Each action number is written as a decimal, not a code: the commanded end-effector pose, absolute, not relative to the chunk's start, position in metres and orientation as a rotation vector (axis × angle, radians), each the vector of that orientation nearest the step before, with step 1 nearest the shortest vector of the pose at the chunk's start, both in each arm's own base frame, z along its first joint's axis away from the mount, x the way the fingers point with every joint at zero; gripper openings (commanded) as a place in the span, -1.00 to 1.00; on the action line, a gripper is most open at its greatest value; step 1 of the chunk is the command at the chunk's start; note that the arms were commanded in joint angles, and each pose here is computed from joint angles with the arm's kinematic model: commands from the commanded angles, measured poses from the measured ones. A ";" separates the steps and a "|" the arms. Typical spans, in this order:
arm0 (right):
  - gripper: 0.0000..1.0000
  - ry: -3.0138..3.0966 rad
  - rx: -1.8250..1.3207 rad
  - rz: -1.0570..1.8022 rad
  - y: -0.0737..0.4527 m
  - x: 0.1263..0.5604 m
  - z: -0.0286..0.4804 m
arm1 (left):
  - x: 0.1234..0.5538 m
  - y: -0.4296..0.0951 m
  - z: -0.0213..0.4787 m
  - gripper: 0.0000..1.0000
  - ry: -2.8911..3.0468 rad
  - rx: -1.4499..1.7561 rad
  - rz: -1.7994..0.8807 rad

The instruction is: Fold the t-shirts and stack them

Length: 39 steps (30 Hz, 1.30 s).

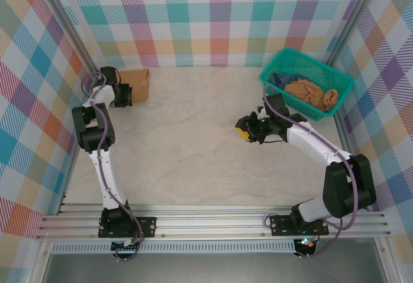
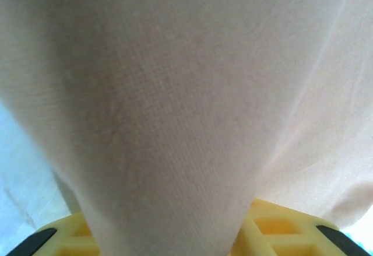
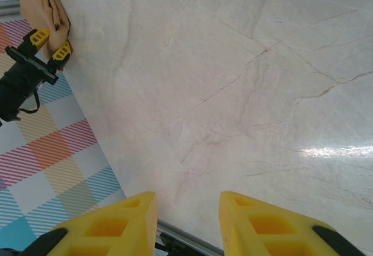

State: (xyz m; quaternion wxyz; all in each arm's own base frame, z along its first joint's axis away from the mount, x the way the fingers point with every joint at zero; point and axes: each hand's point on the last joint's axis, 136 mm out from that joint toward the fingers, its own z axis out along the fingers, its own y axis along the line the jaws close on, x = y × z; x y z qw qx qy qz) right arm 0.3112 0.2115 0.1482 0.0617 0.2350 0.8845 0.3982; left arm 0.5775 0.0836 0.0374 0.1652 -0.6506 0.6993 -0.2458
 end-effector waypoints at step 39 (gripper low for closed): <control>0.99 1.922 0.104 0.022 0.039 0.309 0.198 | 0.319 0.002 0.163 1.00 2.113 -0.363 0.162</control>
